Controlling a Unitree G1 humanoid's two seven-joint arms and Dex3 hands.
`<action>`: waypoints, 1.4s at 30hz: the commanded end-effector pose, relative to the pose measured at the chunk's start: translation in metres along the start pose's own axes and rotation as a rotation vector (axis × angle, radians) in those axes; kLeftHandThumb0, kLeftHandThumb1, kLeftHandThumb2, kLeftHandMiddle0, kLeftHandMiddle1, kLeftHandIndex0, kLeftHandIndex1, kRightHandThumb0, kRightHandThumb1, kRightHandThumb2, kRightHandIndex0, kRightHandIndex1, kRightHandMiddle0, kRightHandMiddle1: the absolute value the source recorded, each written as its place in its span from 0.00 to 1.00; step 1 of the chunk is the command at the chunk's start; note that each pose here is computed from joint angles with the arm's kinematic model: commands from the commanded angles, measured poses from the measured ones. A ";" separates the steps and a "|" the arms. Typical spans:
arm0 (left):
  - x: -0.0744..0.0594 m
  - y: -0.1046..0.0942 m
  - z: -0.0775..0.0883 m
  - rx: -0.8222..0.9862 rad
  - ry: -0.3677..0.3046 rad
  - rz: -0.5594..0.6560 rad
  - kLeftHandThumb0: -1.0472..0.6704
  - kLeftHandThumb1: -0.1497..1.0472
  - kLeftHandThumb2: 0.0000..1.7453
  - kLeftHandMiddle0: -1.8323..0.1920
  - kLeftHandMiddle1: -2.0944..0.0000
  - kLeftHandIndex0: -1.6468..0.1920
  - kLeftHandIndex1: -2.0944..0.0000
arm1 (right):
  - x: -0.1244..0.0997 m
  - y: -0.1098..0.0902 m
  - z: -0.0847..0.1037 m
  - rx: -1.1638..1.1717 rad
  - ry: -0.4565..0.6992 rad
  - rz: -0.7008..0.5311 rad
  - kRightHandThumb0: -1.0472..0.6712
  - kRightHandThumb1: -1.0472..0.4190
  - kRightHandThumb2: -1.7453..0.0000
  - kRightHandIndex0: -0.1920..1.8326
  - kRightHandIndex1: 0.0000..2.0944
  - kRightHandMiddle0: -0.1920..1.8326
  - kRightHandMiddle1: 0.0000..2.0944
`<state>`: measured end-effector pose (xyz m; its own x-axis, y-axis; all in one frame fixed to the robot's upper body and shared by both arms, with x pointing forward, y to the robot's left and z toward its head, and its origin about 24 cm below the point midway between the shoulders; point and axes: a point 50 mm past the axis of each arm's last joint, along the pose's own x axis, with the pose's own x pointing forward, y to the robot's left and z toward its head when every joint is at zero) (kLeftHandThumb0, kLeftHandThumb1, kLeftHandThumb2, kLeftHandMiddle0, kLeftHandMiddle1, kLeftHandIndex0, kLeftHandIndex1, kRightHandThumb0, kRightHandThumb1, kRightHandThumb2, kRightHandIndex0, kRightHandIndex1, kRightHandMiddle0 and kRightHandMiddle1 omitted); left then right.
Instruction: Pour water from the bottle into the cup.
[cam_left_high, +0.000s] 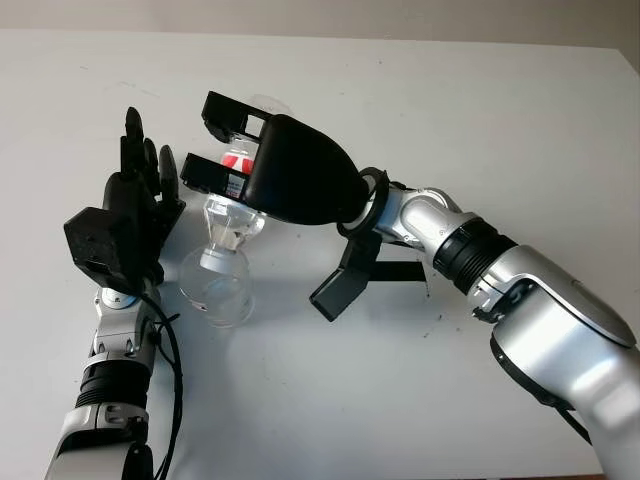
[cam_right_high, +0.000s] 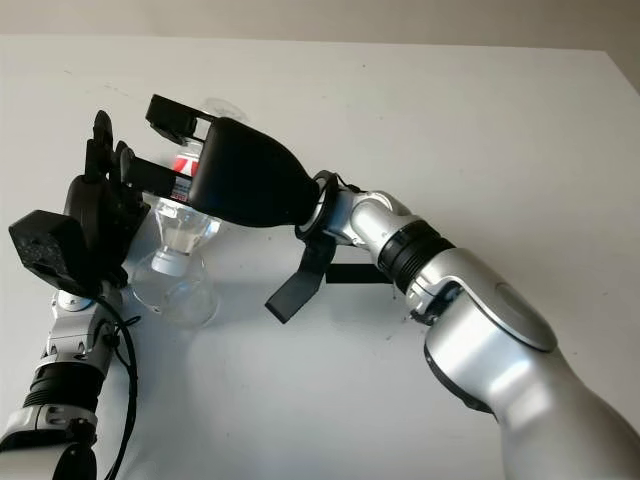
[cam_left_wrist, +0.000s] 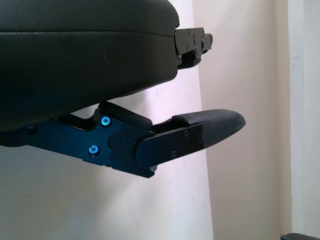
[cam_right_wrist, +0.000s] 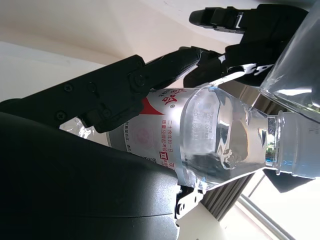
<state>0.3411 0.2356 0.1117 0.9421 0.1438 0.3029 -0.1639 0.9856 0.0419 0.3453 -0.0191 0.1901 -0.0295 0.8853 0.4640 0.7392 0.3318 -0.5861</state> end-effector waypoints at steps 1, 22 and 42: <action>0.003 -0.002 0.006 -0.006 -0.026 -0.001 0.18 1.00 0.37 0.95 0.97 0.97 0.97 | 0.006 -0.006 -0.003 -0.019 -0.017 -0.031 0.36 0.00 0.96 0.67 1.00 0.48 1.00; 0.000 0.000 0.003 -0.011 -0.021 0.003 0.19 1.00 0.38 0.95 0.97 0.96 0.97 | -0.056 -0.009 -0.039 1.020 0.778 0.006 0.54 0.00 0.93 0.56 1.00 0.46 1.00; 0.000 -0.001 0.005 -0.019 -0.027 0.004 0.19 1.00 0.40 0.96 0.97 0.97 0.98 | -0.131 -0.051 -0.014 1.657 1.323 -0.195 0.47 0.00 0.83 0.61 1.00 0.31 1.00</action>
<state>0.3407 0.2321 0.1140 0.9376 0.1421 0.3174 -0.1566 0.9875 0.0203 0.3255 -0.1541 0.1605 0.9079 0.3778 0.1815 -0.3774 0.9253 -0.0381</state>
